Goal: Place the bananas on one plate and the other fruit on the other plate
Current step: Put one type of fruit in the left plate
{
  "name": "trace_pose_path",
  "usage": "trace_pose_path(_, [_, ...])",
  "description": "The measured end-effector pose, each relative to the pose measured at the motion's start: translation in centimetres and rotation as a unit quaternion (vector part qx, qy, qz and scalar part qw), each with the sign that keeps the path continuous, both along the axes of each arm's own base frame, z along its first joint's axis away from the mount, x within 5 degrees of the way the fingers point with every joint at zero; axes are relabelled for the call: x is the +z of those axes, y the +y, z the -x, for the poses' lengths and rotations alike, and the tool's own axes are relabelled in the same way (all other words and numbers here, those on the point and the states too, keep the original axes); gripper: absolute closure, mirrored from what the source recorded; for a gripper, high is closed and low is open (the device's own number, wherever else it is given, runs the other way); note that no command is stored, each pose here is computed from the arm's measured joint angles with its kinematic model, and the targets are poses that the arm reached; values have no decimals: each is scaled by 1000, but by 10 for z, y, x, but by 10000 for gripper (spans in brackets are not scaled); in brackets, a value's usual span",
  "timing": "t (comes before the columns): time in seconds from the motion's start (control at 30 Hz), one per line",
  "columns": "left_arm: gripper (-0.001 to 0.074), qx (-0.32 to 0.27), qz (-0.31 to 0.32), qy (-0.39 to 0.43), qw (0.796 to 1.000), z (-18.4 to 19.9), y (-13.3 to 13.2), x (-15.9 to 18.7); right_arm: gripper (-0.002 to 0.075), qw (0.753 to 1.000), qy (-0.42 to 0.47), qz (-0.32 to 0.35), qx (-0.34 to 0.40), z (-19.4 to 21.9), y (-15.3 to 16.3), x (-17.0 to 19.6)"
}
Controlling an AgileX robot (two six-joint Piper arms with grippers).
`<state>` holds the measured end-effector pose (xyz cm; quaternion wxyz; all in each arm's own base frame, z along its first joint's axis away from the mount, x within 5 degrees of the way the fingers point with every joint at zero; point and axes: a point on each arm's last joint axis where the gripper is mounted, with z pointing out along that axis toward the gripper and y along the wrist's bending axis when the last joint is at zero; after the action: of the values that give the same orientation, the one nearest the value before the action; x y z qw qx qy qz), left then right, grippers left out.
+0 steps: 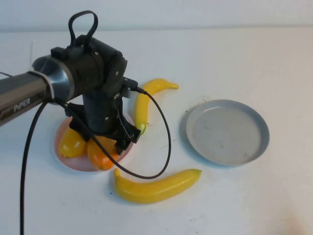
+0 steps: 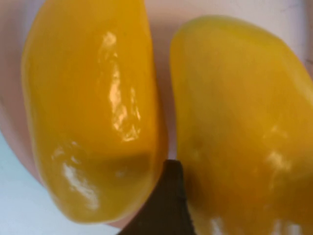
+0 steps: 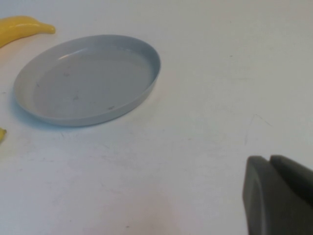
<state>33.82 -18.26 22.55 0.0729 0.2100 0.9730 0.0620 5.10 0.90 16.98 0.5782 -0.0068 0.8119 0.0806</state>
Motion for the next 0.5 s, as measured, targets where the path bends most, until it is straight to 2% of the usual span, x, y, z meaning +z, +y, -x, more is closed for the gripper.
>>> trace_pose_path(0.13, [86,2,3,-4,1000,0,0,1,741,1000,0,0,0,0,0,0])
trace_pose_path(0.33, [93,6,21,-39,999,7,4,29,741,1000,0,0,0,0,0,0])
trace_pose_path(0.4, [137,4,35,-61,998,14,8,47,741,1000,0,0,0,0,0,0])
trace_pose_path(0.5, [284,1,54,-91,994,33,18,69,741,1000,0,0,0,0,0,0])
